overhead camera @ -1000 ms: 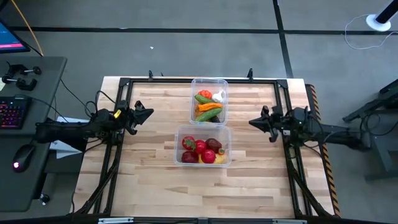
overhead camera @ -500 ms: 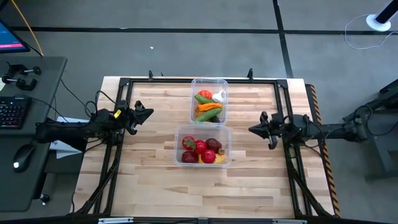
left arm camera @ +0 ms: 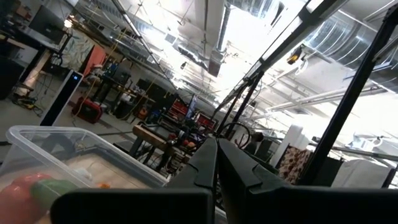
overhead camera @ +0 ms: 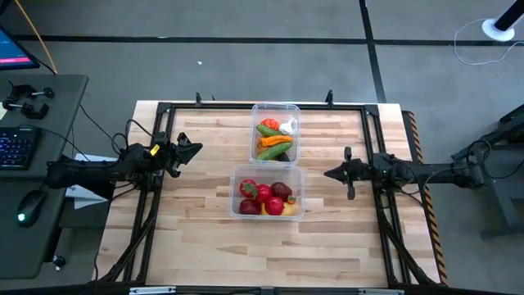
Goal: Sort produce into baskets
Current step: Return to Home Position
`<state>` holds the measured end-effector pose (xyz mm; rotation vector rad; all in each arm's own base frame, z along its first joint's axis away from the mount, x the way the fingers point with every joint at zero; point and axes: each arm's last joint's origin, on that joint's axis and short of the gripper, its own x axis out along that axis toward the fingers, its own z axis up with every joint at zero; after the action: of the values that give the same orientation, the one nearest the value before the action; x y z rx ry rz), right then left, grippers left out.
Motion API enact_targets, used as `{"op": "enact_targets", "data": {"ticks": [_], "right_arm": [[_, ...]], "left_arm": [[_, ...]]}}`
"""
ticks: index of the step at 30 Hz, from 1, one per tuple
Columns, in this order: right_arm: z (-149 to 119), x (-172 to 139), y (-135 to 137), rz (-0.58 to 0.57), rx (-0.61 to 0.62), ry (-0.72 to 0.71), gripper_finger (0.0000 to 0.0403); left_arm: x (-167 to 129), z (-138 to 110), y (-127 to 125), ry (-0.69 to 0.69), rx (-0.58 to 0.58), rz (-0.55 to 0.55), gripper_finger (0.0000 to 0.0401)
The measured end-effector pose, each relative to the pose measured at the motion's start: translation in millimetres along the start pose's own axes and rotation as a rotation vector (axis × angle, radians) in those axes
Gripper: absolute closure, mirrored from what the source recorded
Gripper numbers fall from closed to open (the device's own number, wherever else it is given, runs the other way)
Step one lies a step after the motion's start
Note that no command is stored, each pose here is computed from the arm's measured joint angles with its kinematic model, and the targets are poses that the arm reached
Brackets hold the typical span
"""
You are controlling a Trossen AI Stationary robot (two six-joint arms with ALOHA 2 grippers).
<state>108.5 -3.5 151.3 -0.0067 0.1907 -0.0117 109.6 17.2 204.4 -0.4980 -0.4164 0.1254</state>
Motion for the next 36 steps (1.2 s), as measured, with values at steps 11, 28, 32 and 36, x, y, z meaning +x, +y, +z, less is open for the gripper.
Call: {"op": "enact_targets", "data": {"ticks": [11, 28, 32, 36], "right_arm": [[1.0, -1.0, 0.3, 0.002, 0.013, -0.008, 0.0403], [17.0, -15.6, 0.9, 0.006, 0.006, -0.221, 0.0403], [15.5, -15.2, 0.9, 0.006, 0.007, -0.205, 0.0403], [15.4, -15.2, 0.9, 0.006, 0.007, -0.204, 0.0403]], "left_arm": [[0.0, 0.0, 0.0, 0.0, 0.0, 0.0, 0.04], [-12.5, 5.8, -0.5, -0.021, 0.003, 0.0, 0.04], [-19.8, 12.7, 0.2, -0.078, 0.014, 0.004, 0.04], [-20.0, 13.6, 3.1, -0.095, 0.025, 0.04, 0.04]]}}
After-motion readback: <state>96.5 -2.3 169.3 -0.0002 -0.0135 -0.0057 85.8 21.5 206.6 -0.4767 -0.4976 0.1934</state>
